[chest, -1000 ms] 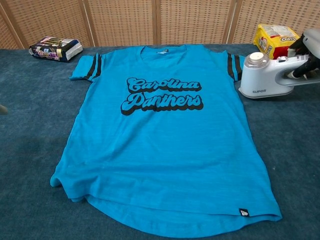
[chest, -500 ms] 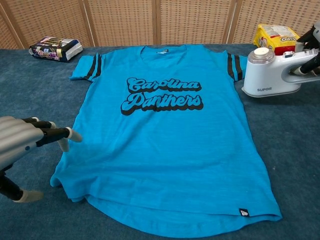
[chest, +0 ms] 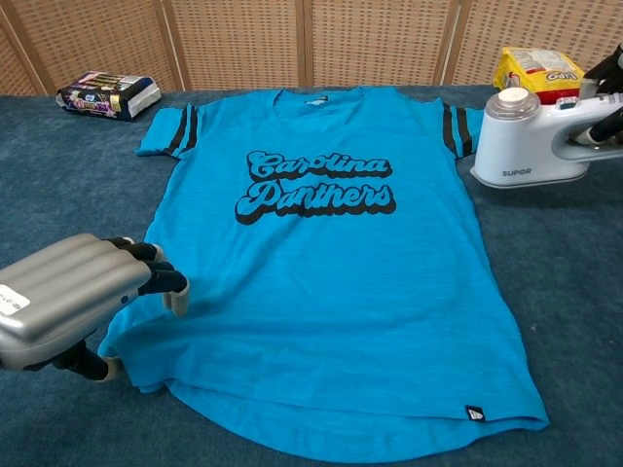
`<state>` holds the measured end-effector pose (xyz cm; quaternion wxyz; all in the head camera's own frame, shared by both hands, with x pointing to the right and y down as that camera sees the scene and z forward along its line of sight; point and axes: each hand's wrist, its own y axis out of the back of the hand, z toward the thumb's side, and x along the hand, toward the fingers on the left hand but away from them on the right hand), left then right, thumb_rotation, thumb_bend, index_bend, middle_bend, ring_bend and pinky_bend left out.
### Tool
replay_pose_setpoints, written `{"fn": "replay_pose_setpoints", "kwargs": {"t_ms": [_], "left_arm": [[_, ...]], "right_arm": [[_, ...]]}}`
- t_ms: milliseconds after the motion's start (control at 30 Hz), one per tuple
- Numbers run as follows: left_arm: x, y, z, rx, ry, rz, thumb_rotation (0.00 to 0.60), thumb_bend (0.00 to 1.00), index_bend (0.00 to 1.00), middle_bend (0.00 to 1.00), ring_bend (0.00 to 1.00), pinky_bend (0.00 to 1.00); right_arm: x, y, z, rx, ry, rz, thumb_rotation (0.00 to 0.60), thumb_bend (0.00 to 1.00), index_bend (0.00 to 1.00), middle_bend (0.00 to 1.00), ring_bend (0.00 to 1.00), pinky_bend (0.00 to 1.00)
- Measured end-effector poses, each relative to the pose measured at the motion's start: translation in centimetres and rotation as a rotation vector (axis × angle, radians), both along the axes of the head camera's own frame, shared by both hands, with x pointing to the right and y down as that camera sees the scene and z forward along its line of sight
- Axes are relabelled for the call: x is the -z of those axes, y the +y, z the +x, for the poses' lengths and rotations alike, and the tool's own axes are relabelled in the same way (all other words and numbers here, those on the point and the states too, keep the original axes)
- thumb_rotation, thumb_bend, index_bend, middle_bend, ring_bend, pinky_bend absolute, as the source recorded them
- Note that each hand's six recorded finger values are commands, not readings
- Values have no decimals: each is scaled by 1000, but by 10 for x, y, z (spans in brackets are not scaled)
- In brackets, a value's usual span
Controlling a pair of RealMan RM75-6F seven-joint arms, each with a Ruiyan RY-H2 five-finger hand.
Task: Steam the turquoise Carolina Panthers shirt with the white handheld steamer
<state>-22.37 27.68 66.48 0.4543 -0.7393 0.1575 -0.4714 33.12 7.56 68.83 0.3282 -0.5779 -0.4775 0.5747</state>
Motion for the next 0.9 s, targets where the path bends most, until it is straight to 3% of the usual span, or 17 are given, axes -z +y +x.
{"fn": "replay_pose_setpoints", "kwargs": {"t_ms": [133, 467, 600, 800, 900], "left_arm": [[-2, 1, 7, -15, 16, 21, 591, 316, 620, 549, 372, 333], [2, -4, 3, 10, 44, 39, 598, 316, 633, 561, 384, 349], [3, -1, -3, 15, 41, 7, 599, 312, 632, 561, 389, 360], [0, 4, -7, 47, 55, -95, 599, 311, 633, 561, 389, 387], [1, 3, -6, 49, 62, -103, 600, 310, 633, 561, 389, 387]], "right_arm": [[3, 1, -1, -3, -12, -2, 600, 321, 719, 745, 778, 742], [17, 11, -31, 35, -109, -26, 600, 317, 719, 744, 779, 743], [21, 22, -47, 71, -128, -51, 600, 317, 719, 743, 779, 744], [15, 36, -60, 112, -123, -86, 600, 316, 719, 742, 780, 743], [11, 42, -67, 130, -122, -99, 600, 316, 719, 743, 779, 743]]}}
